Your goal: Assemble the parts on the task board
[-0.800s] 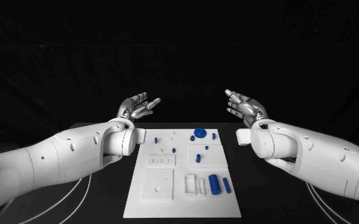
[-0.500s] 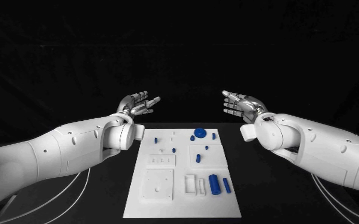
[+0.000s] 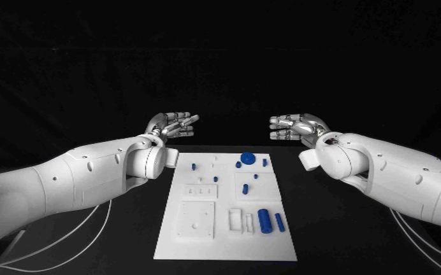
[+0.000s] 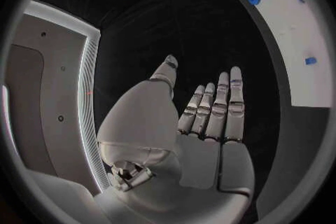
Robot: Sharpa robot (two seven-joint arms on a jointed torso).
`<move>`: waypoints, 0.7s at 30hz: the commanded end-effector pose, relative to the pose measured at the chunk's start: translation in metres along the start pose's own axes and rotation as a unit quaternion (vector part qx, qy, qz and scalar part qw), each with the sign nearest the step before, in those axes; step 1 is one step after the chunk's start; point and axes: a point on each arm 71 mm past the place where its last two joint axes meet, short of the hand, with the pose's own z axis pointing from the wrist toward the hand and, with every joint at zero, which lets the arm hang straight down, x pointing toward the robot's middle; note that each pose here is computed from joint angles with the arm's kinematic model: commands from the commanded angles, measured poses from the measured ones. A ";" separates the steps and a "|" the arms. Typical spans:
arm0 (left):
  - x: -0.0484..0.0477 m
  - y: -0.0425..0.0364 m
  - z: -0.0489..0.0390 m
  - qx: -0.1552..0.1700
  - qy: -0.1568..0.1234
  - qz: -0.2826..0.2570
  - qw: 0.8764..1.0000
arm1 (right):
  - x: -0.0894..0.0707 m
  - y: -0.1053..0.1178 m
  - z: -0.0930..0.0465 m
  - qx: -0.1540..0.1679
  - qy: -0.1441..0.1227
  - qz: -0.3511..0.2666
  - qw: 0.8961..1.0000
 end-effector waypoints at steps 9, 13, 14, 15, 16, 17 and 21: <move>0.0140 -0.0210 -0.0202 0.014 0.126 -0.009 0.992 | 0.021 0.023 0.004 -0.028 0.079 -0.322 0.943; 0.0193 -0.0321 -0.0245 0.025 0.150 -0.012 0.988 | 0.025 0.034 0.006 -0.045 0.077 -0.406 0.909; 0.0199 -0.0349 -0.0260 0.028 0.153 -0.014 0.988 | 0.026 0.038 0.006 -0.049 0.076 -0.425 0.901; 0.0203 -0.0374 -0.0277 0.031 0.154 -0.017 0.987 | 0.026 0.041 0.006 -0.054 0.075 -0.442 0.892; 0.0205 -0.0392 -0.0292 0.033 0.155 -0.019 0.987 | 0.027 0.043 0.006 -0.058 0.074 -0.455 0.886; 0.0204 -0.0411 -0.0312 0.035 0.156 -0.022 0.987 | 0.028 0.046 0.005 -0.063 0.072 -0.471 0.877; 0.0184 -0.0469 -0.0385 0.042 0.157 -0.029 0.986 | 0.035 0.052 0.005 -0.081 0.069 -0.526 0.844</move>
